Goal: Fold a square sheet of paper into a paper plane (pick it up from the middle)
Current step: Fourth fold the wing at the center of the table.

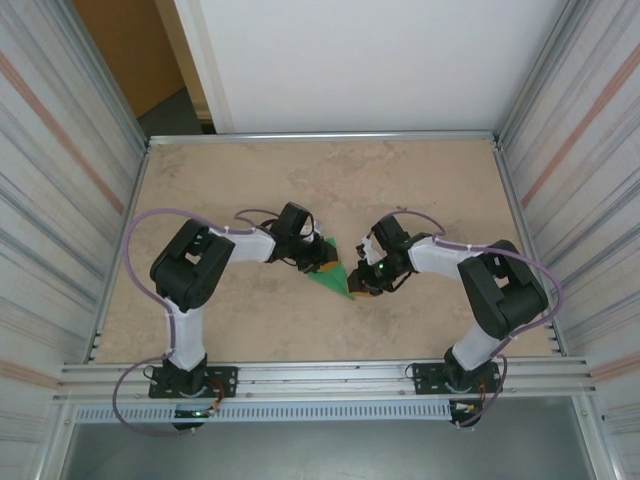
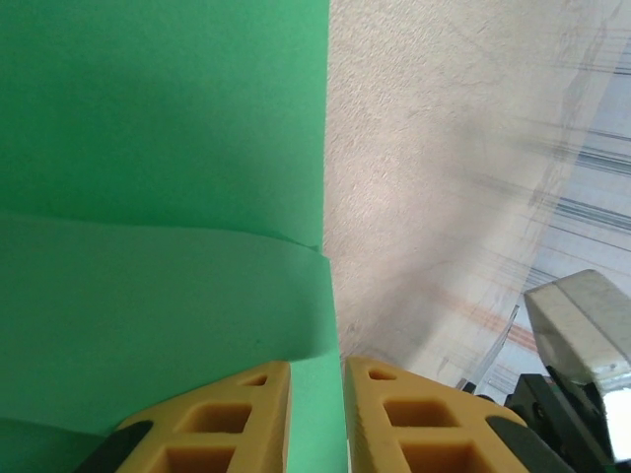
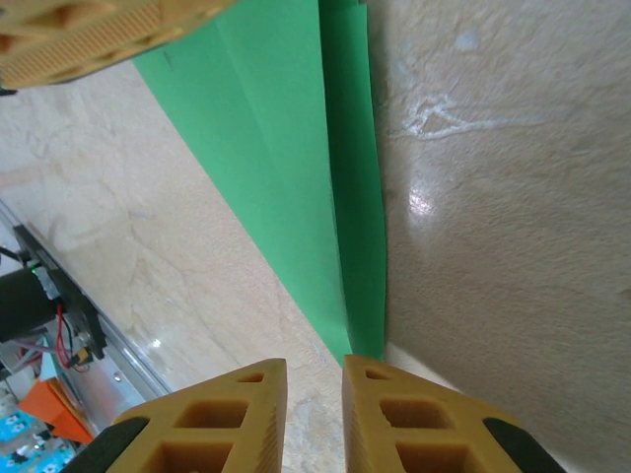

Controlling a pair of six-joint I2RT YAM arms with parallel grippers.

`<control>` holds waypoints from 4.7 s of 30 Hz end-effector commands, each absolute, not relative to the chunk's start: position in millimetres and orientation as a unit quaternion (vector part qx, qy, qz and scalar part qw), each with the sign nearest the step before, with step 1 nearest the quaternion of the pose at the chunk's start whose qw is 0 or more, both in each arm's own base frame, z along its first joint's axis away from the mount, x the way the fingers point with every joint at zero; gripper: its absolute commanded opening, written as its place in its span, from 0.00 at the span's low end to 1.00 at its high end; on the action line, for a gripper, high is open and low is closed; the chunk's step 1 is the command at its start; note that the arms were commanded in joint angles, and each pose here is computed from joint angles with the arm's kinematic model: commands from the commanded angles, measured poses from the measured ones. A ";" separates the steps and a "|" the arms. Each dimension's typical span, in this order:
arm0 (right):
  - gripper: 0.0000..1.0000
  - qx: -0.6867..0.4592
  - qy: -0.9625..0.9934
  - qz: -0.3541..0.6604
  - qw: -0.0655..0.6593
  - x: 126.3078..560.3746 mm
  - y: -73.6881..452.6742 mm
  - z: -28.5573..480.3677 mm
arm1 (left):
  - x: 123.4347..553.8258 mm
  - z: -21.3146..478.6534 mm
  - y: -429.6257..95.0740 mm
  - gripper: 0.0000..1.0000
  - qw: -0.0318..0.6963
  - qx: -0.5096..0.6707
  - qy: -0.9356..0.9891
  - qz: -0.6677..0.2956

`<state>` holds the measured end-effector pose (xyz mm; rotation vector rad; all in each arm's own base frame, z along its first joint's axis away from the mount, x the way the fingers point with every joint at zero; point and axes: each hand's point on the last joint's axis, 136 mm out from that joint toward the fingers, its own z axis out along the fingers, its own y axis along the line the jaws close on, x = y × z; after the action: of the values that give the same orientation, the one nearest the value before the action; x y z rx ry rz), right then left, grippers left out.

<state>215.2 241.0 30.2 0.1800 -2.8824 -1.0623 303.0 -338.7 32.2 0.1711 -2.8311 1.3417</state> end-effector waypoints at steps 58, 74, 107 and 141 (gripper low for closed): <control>0.11 0.071 -0.945 -0.317 0.047 211.0 243.4 12.9 | 294.8 38.1 -340.8 0.22 0.010 0.043 -0.899 0.435; 0.09 0.065 -0.960 -0.263 0.072 200.0 224.6 -7.8 | 316.6 39.9 -325.0 0.22 -0.008 0.033 -0.906 0.422; 0.12 0.103 -0.932 -0.345 -0.038 248.9 278.6 63.5 | 313.5 4.9 -311.2 0.20 0.019 0.062 -0.922 0.382; 0.05 0.059 -0.972 -0.222 0.052 221.7 230.9 -24.1 | 291.0 26.3 -334.6 0.16 0.003 0.005 -0.915 0.404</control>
<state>242.4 262.5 12.1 0.2608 -2.9797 -0.9300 288.9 -340.4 38.2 0.0151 -2.8498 1.3037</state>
